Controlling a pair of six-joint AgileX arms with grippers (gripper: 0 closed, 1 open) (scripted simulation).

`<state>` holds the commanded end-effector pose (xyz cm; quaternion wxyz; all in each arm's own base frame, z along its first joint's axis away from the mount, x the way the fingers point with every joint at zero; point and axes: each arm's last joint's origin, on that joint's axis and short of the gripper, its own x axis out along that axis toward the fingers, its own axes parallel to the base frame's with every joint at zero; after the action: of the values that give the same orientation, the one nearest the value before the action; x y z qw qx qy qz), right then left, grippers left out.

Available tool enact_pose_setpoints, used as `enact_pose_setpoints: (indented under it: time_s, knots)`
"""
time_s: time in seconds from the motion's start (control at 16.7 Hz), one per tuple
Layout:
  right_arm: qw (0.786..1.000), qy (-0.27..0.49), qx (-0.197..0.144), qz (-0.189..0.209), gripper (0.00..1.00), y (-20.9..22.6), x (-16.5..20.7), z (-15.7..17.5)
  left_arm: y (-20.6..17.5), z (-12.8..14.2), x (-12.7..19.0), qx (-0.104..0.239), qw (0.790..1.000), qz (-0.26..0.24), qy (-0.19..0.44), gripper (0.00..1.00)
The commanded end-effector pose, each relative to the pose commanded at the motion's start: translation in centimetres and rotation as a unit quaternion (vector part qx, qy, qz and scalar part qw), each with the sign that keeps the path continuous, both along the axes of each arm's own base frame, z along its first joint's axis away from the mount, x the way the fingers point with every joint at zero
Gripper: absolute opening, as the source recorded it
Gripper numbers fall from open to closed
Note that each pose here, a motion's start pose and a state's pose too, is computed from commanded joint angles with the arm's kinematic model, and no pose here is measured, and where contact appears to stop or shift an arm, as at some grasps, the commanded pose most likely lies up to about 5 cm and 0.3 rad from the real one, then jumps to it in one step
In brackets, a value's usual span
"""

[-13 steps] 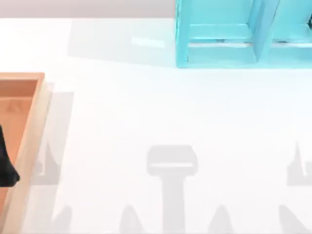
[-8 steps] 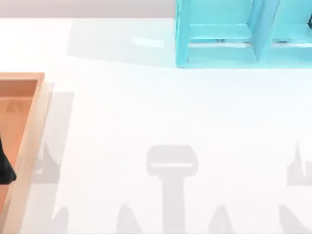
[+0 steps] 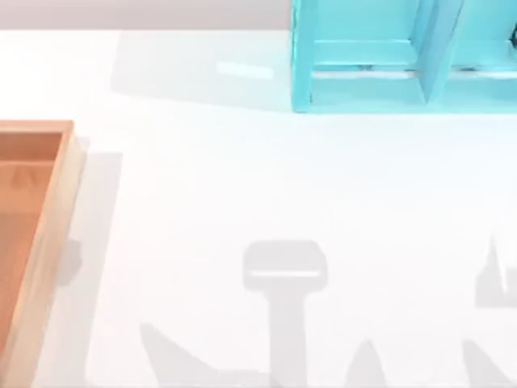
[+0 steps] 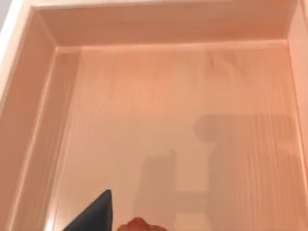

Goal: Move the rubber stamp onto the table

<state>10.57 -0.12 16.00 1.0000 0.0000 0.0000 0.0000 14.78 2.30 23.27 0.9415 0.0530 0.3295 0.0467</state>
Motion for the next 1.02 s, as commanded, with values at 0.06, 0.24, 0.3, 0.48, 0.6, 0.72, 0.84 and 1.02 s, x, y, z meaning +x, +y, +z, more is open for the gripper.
enact_pose_setpoints:
  time_s: [0.06, 0.24, 0.3, 0.48, 0.6, 0.72, 0.84, 1.02]
  knots:
    - [1.0, 0.0, 0.0, 0.0, 1.0, 0.0, 0.0, 0.0, 0.5, 0.4, 1.3, -0.002, 0.999, 0.003, 0.052, 1.0]
    - [1.0, 0.0, 0.0, 0.0, 1.0, 0.0, 0.0, 0.0, 2.3, 0.7, 5.4, -0.017, 0.979, 0.006, 0.203, 1.0]
    - [1.0, 0.0, 0.0, 0.0, 1.0, 0.0, 0.0, 0.0, 3.0, 0.6, 6.7, -0.023, 0.969, 0.006, 0.247, 1.0]
    - [1.0, 0.0, 0.0, 0.0, 1.0, 0.0, 0.0, 0.0, 5.0, 0.1, 9.9, -0.043, 0.935, 0.003, 0.351, 1.0]
    - [1.0, 0.0, 0.0, 0.0, 1.0, 0.0, 0.0, 0.0, 6.2, -0.1, 11.3, -0.054, 0.917, -0.001, 0.396, 1.0]
    - [1.0, 0.0, 0.0, 0.0, 1.0, 0.0, 0.0, 0.0, 7.0, -0.2, 12.1, -0.062, 0.904, -0.003, 0.423, 1.0]
    - [1.0, 0.0, 0.0, 0.0, 1.0, 0.0, 0.0, 0.0, 7.4, -0.2, 12.4, -0.065, 0.899, -0.004, 0.434, 1.0]
    - [1.0, 0.0, 0.0, 0.0, 1.0, 0.0, 0.0, 0.0, 7.4, -0.2, 12.4, -0.065, 0.899, -0.004, 0.434, 1.0]
